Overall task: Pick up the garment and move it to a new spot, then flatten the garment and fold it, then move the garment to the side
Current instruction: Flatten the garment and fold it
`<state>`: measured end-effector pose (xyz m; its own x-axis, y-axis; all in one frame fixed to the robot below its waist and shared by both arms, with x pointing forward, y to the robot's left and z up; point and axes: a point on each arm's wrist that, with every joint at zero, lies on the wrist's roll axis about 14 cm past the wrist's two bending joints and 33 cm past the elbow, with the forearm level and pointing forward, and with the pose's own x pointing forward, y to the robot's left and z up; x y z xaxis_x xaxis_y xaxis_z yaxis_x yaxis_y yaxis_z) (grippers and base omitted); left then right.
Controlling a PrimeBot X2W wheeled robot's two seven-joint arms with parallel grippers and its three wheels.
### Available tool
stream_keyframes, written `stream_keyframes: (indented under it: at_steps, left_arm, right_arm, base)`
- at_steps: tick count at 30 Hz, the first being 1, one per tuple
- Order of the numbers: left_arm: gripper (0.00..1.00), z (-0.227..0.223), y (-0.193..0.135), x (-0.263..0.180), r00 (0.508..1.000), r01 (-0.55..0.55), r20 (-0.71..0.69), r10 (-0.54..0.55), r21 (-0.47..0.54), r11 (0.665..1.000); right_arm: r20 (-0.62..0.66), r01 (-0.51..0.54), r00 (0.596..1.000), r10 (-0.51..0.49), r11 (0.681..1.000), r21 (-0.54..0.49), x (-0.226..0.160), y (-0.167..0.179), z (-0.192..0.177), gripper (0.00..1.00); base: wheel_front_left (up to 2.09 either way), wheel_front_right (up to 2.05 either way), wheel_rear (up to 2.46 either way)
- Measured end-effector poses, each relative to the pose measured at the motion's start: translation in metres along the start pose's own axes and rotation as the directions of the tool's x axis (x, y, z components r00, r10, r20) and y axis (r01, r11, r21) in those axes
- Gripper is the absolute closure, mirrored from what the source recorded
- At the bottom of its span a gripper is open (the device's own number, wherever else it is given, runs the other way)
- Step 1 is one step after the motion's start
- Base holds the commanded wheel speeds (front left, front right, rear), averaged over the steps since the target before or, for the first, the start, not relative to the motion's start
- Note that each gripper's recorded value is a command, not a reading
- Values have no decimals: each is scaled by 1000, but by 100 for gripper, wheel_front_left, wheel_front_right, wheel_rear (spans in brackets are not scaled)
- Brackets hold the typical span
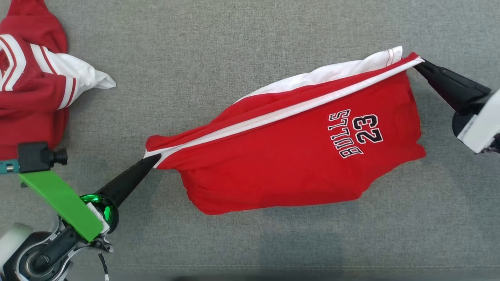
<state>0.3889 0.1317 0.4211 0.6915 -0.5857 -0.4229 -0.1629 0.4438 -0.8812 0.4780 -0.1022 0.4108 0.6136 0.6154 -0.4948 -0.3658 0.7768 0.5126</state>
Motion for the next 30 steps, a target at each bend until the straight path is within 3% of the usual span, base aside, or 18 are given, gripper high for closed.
stream_keyframes:
  at_steps: [10, 11, 12, 13, 14, 15, 16, 24, 30]
  left_arm:
    - [100, -5, 17, 16, 995, -65, -83, 62, -34, 997]
    - [96, -4, 18, 17, 994, -67, -83, 64, -32, 997]
    - [74, -3, 18, 18, 994, -69, -85, 67, -30, 997]
    - [58, -2, 19, 18, 994, -73, -87, 71, -28, 997]
    - [47, -2, 20, 19, 993, -77, -87, 75, -22, 997]
    - [20, -2, 22, 20, 992, -83, -92, 81, -17, 996]
    - [0, -4, 22, 20, 991, -86, -103, 84, -11, 996]
    - [0, -3, 28, 21, 990, -107, -89, 109, 20, 994]
    - [0, 26, 10, 22, 998, -64, 32, 61, 80, 995]
  right_arm:
    - [-65, 9, 998, -11, 1000, -26, 33, 1, -14, 100]
    - [-66, 9, 998, -11, 1000, -27, 35, 1, -14, 100]
    - [-67, 9, 998, -11, 1000, -26, 37, 1, -14, 100]
    - [-68, 11, 998, -12, 1000, -25, 39, 1, -14, 92]
    - [-77, 14, 997, -16, 999, -31, 40, 0, -15, 77]
    - [-79, 16, 997, -19, 999, -36, 42, 0, -15, 53]
    - [-77, 17, 997, -21, 999, -45, 43, 0, -14, 0]
    - [-52, 12, 999, -15, 998, -62, 51, 7, -9, 0]
    - [-27, -5, 1000, 3, 997, -77, 44, 14, -5, 0]
  base:
    - [0, 0, 0]
    - [0, 0, 0]
    - [0, 0, 0]
    - [0, 0, 0]
    - [0, 0, 0]
    - [0, 0, 0]
    - [0, 0, 0]
    - [0, 0, 0]
    - [0, 0, 0]
